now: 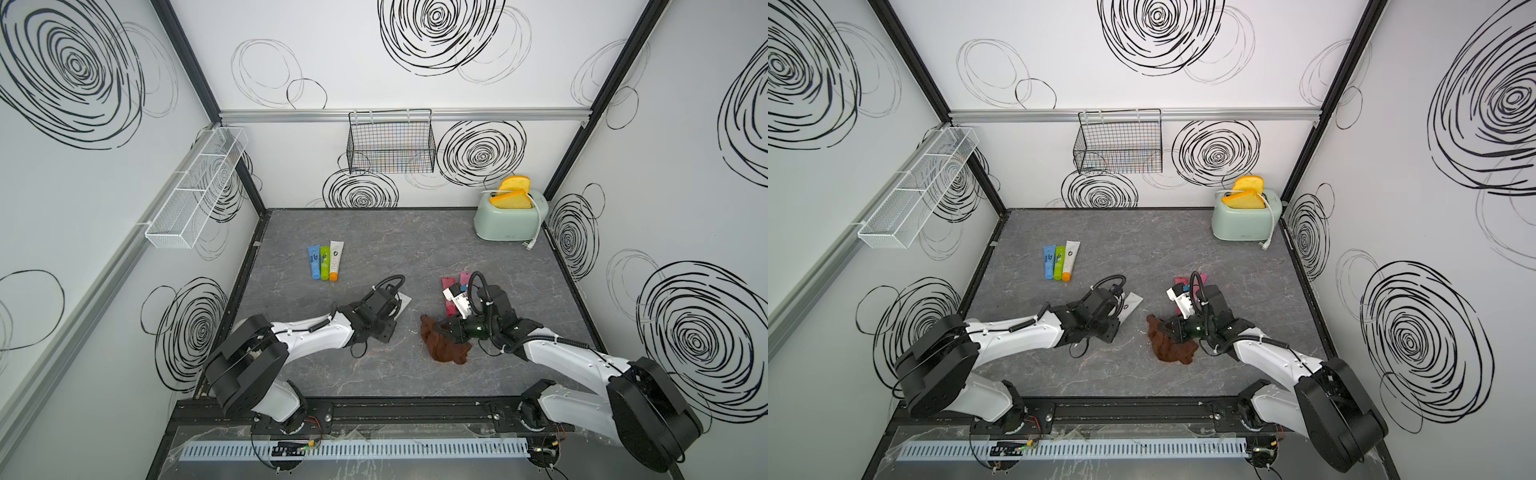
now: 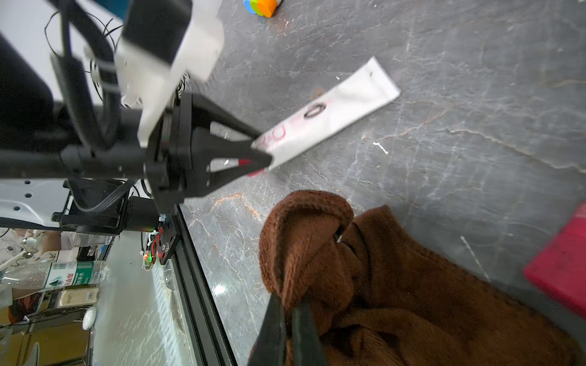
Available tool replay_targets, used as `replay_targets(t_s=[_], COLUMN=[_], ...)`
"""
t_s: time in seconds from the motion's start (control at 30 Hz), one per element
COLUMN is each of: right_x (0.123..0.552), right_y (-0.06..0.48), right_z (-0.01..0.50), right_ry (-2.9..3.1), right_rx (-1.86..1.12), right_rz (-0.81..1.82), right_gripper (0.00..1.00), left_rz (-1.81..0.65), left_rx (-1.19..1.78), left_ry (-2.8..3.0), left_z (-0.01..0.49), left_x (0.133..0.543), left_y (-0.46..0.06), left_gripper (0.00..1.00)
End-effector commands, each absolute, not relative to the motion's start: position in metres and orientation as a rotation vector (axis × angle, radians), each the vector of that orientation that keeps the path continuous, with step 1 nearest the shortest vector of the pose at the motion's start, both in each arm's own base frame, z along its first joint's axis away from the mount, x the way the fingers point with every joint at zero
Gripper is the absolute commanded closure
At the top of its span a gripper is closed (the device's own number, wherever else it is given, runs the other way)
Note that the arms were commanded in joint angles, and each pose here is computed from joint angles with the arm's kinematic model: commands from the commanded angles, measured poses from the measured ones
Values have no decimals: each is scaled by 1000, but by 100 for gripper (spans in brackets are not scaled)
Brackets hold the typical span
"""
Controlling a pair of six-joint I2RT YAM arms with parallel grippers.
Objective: Wipe the surface of the toothpaste tube
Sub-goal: Move the toothpaste to the center of the board, then wipe the dirt from the toothpaste tube.
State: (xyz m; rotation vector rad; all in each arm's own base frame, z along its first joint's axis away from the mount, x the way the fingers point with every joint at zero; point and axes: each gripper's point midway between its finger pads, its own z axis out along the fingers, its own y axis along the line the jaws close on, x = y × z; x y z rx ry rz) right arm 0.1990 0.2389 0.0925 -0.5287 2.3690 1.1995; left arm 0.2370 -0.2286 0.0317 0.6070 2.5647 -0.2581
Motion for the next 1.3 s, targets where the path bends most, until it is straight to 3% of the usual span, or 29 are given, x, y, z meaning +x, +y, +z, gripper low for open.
replay_targets(t_s=[0.0,0.07,0.17,0.23,0.3,0.47,0.6,0.73,1.27], right_x=[210,213,218,221,223,232,236,236,227], right_y=[239,240,242,245,247,252,261,275,302], right_z=[96,96,97,98,102,105,96,84,40], right_ry=[2367,2368,2368,2369,2363,2360,2387,2409,2500], right_rx=[-529,-528,-534,-541,-549,-566,-596,-663,-760], right_rz=[1156,1143,1138,1138,1143,1117,1079,1048,1025], right_gripper=[100,100,100,100,100,100,100,100,100], left_rz=[-302,-344,-422,-448,-455,-465,-461,-434,-476], left_rx=[561,565,569,572,576,599,604,661,701], left_ry=[2544,2537,2506,2472,2452,2451,2470,2452,2391], left_z=[36,34,36,39,40,35,31,30,39], left_x=[216,201,189,189,190,189,191,189,185], left_y=[-231,-233,-237,-236,-234,-233,-237,-241,-251], left_gripper=[78,67,39,32,32,41,65,78,86])
